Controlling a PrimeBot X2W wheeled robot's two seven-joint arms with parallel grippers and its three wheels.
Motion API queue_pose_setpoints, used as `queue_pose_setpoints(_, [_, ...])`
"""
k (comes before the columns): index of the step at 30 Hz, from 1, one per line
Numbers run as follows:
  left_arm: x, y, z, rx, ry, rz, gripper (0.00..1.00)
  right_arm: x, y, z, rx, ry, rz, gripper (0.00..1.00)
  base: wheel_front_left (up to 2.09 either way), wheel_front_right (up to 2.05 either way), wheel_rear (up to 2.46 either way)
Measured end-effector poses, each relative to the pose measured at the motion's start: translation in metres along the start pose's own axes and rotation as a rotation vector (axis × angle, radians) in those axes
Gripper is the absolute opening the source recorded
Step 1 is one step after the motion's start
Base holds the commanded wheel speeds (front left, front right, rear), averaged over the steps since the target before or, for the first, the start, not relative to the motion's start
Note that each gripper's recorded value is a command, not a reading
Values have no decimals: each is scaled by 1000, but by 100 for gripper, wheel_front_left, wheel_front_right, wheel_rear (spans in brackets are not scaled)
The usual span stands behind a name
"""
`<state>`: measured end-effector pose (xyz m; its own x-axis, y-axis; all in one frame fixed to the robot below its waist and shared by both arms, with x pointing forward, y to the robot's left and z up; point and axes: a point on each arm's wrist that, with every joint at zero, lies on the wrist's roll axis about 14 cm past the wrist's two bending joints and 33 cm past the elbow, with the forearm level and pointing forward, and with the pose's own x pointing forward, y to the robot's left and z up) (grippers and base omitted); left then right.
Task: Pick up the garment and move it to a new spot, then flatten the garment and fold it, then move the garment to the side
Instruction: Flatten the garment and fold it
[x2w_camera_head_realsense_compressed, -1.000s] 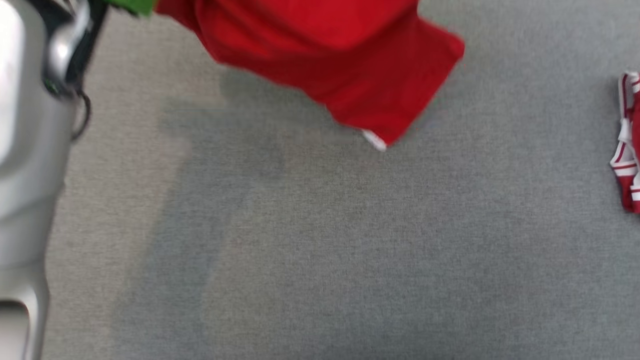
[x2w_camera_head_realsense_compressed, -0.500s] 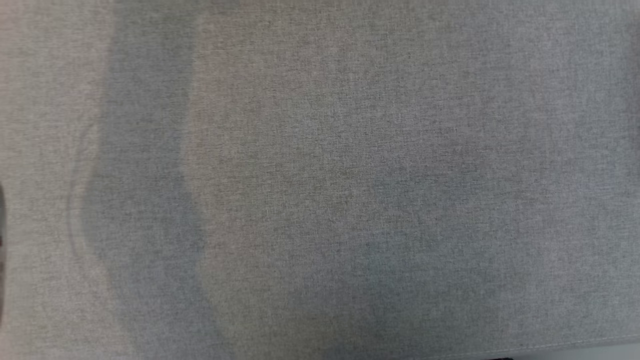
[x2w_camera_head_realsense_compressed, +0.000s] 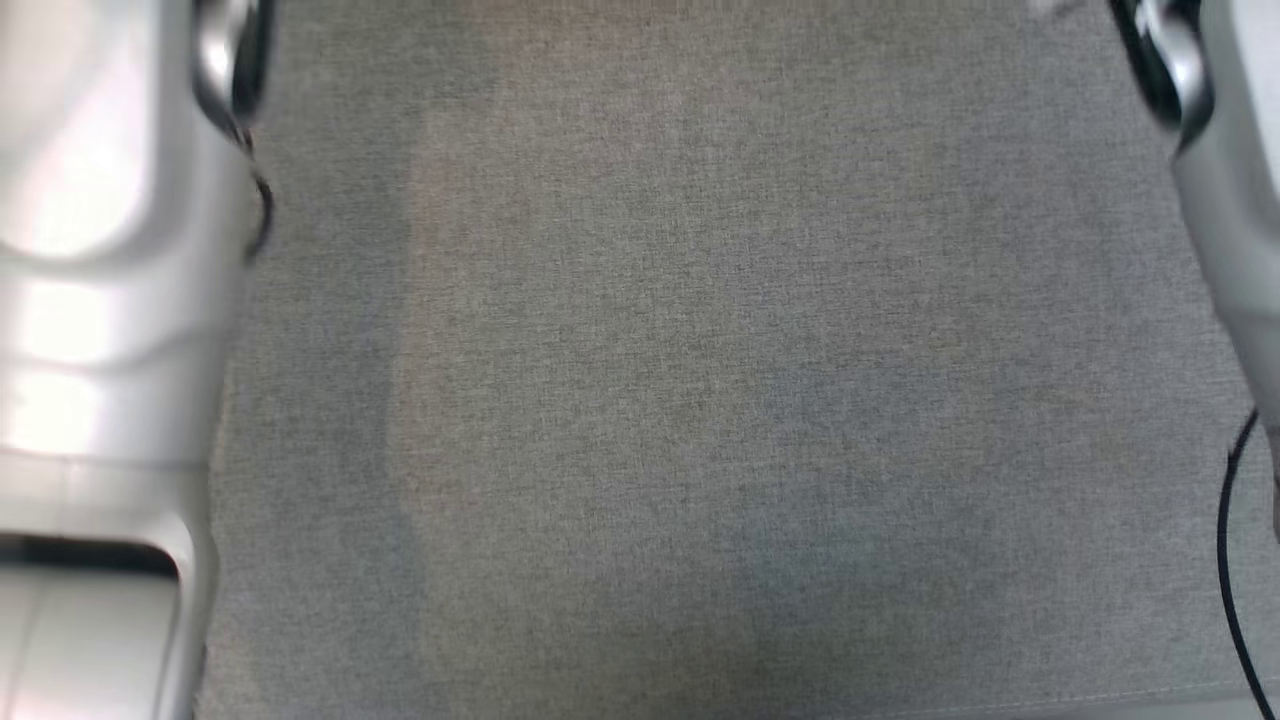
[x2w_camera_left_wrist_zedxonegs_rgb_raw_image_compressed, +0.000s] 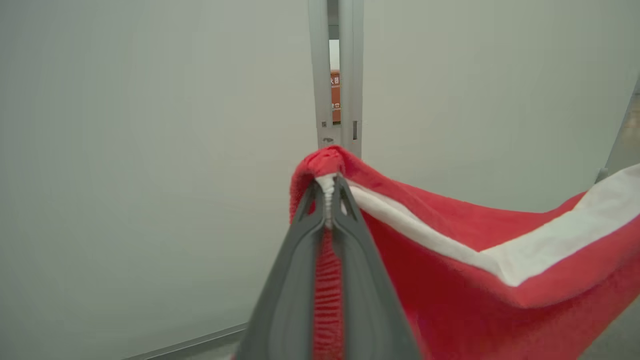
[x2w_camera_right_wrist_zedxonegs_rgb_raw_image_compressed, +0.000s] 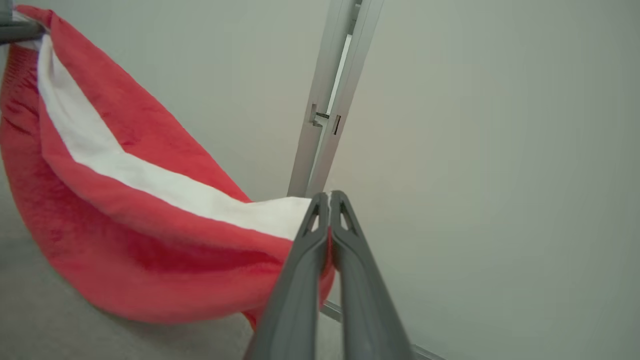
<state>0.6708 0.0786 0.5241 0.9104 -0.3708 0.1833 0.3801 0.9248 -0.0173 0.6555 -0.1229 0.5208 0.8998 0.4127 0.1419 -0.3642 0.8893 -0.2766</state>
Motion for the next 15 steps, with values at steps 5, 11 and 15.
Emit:
queue_pose_setpoints(5, [-53,-17,-35,13,120,-30,0,-41,12,-23,60,86,9,0,0,0,0])
queue_pose_setpoints(11, [-115,-40,-52,-21,215,-51,0,-88,33,-32,90,166,71,0,0,0,0])
queue_pose_setpoints(15, [-149,-54,-57,-13,269,-78,0,-113,38,-30,111,199,87,0,0,0,0])
